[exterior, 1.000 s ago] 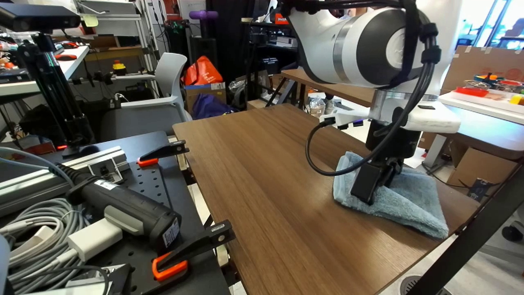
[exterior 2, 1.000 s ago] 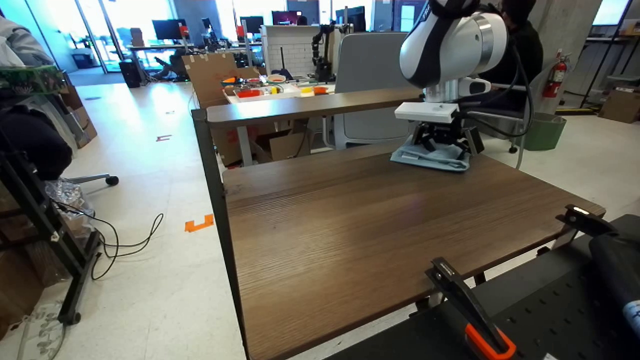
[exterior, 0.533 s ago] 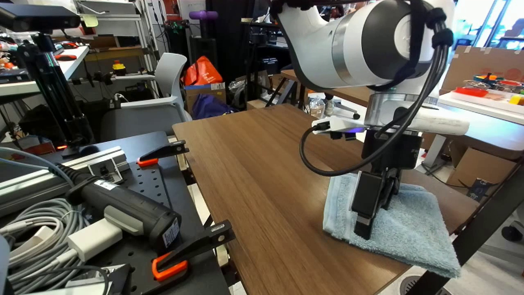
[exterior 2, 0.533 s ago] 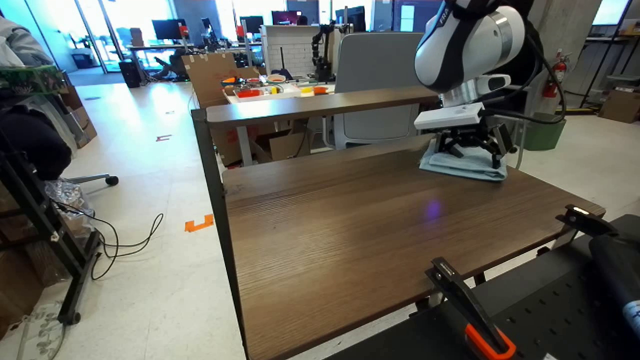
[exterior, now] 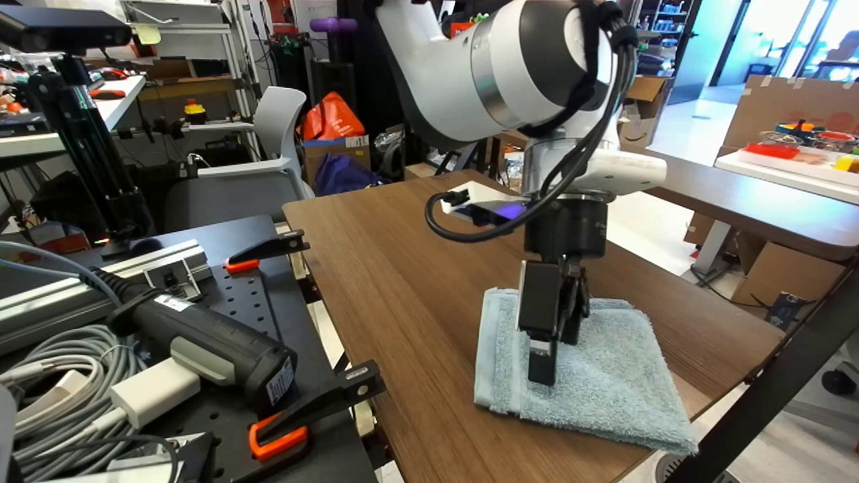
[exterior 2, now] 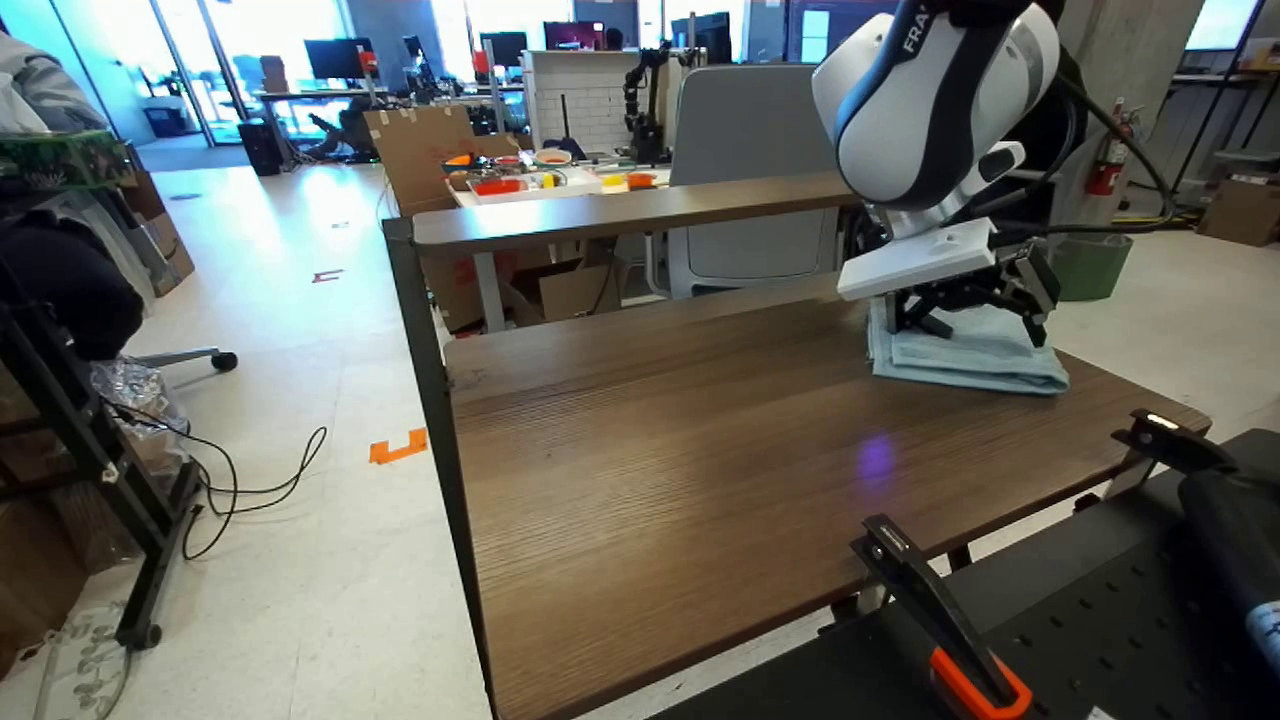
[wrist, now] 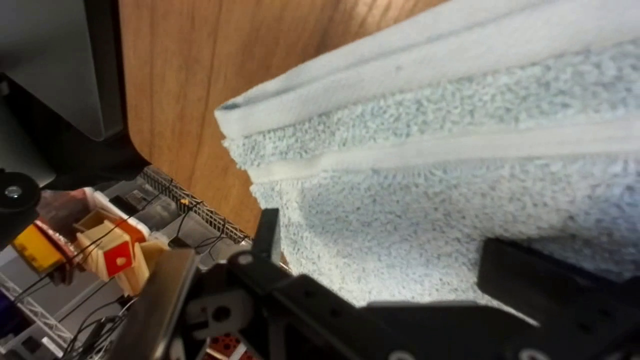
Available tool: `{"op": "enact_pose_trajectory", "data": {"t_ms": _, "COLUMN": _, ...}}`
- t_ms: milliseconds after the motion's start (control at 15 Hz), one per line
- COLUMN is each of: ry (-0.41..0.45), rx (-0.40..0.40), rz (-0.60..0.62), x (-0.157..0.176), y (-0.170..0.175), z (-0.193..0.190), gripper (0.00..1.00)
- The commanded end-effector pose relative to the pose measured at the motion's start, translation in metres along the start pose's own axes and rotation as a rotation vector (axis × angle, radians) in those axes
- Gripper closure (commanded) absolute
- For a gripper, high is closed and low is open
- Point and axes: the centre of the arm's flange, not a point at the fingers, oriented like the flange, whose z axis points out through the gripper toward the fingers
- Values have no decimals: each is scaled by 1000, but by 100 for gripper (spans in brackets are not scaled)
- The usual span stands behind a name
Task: Wipe the table with the towel
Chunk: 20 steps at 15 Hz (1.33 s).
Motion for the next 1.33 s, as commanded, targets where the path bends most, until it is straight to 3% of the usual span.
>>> {"op": "enact_pose_trajectory", "data": {"t_ms": 0, "ry": 69, "rx": -99, "rz": -135, "x": -76, "y": 3, "z": 31, "gripper": 0}}
{"op": "enact_pose_trajectory", "data": {"t_ms": 200, "ry": 149, "rx": -106, "rz": -229, "x": -107, "y": -5, "z": 18, "gripper": 0}}
{"op": "enact_pose_trajectory", "data": {"t_ms": 267, "ry": 138, "rx": -46, "rz": -131, "x": -50, "y": 1, "z": -15, "gripper": 0}}
{"op": "enact_pose_trajectory", "data": {"t_ms": 467, "ry": 168, "rx": -61, "rz": -167, "x": -68, "y": 1, "z": -21, "gripper": 0}}
{"op": "enact_pose_trajectory", "data": {"t_ms": 733, "ry": 170, "rx": -63, "rz": -171, "x": -69, "y": 1, "z": -22, "gripper": 0}}
{"op": "enact_pose_trajectory", "data": {"t_ms": 867, "ry": 93, "rx": 1, "rz": -99, "x": -51, "y": -20, "z": -16, "gripper": 0}}
{"op": "enact_pose_trajectory", "data": {"t_ms": 1000, "ry": 32, "rx": 77, "rz": -66, "x": -48, "y": -17, "z": -12, "gripper": 0}}
{"op": "enact_pose_trajectory", "data": {"t_ms": 1267, "ry": 11, "rx": 218, "rz": -46, "x": -46, "y": -15, "z": 4, "gripper": 0}}
